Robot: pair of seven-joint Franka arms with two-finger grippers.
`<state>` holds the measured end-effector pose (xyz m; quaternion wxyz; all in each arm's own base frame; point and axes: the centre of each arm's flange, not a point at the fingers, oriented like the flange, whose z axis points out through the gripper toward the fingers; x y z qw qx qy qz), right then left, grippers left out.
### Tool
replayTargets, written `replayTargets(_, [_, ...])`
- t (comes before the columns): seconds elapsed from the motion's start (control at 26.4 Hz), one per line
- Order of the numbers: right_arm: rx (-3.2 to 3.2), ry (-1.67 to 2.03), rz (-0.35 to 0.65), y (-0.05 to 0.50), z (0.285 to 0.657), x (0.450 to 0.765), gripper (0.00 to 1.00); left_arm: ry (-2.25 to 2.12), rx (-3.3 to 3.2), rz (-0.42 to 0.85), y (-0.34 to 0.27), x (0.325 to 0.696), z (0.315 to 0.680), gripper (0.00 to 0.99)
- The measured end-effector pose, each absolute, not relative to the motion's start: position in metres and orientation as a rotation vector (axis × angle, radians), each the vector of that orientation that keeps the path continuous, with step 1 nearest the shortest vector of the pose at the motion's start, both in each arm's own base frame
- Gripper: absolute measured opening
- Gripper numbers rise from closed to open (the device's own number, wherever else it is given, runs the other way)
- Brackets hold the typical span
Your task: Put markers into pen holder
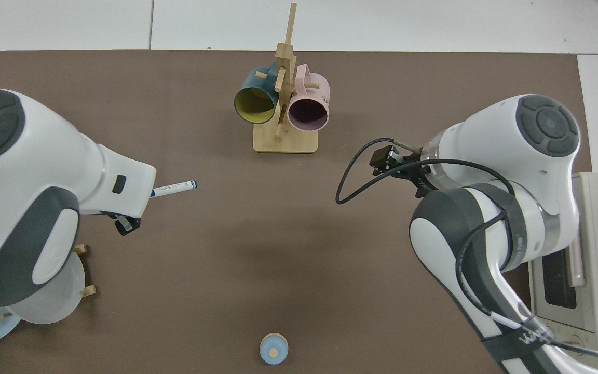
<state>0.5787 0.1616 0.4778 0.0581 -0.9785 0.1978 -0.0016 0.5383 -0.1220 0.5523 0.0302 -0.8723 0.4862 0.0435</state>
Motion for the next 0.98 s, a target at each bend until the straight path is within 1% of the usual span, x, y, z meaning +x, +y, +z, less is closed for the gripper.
replayTargets(0.19, [-3.093,0.346,-0.121,0.137,0.495,0.582,1.00,1.372,-2.663,0.179,-0.070,0.548,0.552,0.145])
replayTargets(0.3, [-3.114,0.236,-0.181,0.123,0.517,0.579,1.00,1.307,-2.625,0.213,-0.039,0.551,0.553,0.145])
replayTargets(0.34, [-3.121,0.200,-0.187,0.115,0.528,0.576,1.00,1.290,-2.620,0.225,-0.024,0.552,0.554,0.145])
replayTargets(0.42, [-3.135,0.137,-0.162,0.102,0.545,0.567,1.00,1.258,-2.607,0.250,0.005,0.553,0.555,0.145])
replayTargets(0.53, [-3.149,0.043,-0.097,0.084,0.567,0.550,1.00,1.227,-2.559,0.294,0.053,0.553,0.563,0.145])
replayTargets(0.61, [-3.154,0.012,-0.080,0.074,0.580,0.541,1.00,1.239,-2.528,0.315,0.080,0.552,0.571,0.145])
replayTargets(0.79, [-3.201,-0.005,-0.121,0.048,0.612,0.528,1.00,1.350,-2.428,0.378,0.140,0.551,0.590,0.145])
replayTargets(0.91, [-3.201,0.002,-0.143,0.040,0.623,0.523,1.00,1.416,-2.337,0.438,0.157,0.552,0.599,0.145])
replayTargets(0.98, [-3.201,0.010,-0.140,0.038,0.626,0.520,1.00,1.438,-2.273,0.482,0.162,0.554,0.605,0.145])
